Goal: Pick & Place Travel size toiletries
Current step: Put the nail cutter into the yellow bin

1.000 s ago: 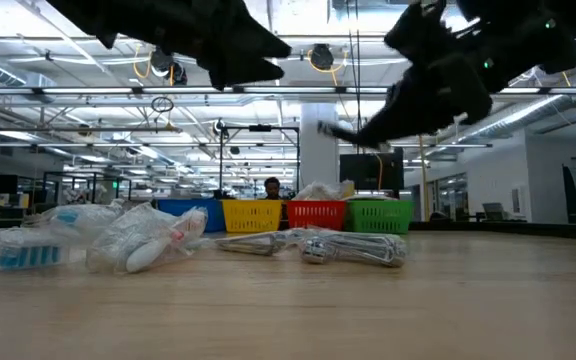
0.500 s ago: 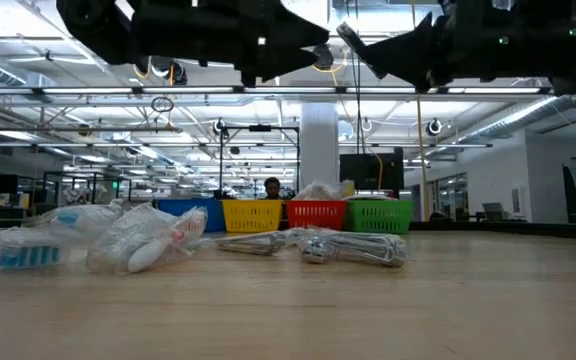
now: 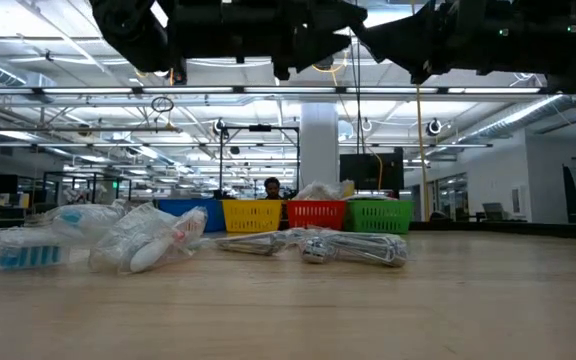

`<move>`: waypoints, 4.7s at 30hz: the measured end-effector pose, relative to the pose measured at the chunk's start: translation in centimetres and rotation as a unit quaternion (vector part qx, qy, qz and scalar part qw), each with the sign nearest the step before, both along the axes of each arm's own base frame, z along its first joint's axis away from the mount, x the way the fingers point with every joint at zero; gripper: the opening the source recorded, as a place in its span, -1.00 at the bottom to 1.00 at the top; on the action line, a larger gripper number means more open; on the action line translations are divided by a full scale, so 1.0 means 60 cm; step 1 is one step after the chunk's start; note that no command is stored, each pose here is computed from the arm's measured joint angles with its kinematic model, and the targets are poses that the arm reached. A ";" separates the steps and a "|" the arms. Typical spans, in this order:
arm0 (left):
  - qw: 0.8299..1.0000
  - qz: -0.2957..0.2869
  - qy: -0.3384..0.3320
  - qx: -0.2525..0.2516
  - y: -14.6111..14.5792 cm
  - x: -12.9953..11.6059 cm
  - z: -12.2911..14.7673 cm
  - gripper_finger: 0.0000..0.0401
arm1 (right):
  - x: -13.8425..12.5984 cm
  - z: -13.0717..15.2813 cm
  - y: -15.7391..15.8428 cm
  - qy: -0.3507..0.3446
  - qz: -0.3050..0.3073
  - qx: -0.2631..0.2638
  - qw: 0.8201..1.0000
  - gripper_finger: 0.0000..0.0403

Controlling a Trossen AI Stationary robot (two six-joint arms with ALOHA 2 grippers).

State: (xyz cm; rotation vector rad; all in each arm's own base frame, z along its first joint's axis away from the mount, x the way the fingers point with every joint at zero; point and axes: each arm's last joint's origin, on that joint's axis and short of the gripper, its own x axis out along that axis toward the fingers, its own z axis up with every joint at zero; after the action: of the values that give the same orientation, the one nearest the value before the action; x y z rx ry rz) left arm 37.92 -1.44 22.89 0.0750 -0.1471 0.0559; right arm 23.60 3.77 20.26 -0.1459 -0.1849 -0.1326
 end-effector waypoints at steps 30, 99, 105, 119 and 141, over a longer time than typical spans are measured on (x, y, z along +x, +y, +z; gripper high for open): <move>0.998 -0.057 0.002 0.032 -0.001 0.004 0.000 -0.91 | 0.000 -0.003 0.000 0.010 0.001 -0.001 1.000 -0.93; 0.864 0.394 0.236 -0.208 0.288 -0.114 0.006 -0.91 | -0.203 -0.086 -0.030 0.168 -0.067 0.125 0.975 0.22; 0.830 0.410 0.291 -0.241 0.335 -0.093 -0.021 -0.91 | -0.203 -0.086 -0.030 0.168 -0.067 0.127 0.975 0.22; 0.796 0.402 0.335 -0.305 0.371 -0.077 -0.096 -0.88 | -0.203 -0.086 -0.030 0.167 -0.067 0.128 0.975 0.22; 0.799 0.390 0.337 -0.308 0.370 -0.077 -0.095 -0.39 | -0.203 -0.086 -0.030 0.167 -0.067 0.128 0.975 0.22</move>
State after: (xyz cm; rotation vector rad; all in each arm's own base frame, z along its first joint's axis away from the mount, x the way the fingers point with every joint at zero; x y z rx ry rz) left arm 33.33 20.76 17.22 -0.5085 0.6386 0.8962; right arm 11.43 1.99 15.12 0.0787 0.1783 -0.2620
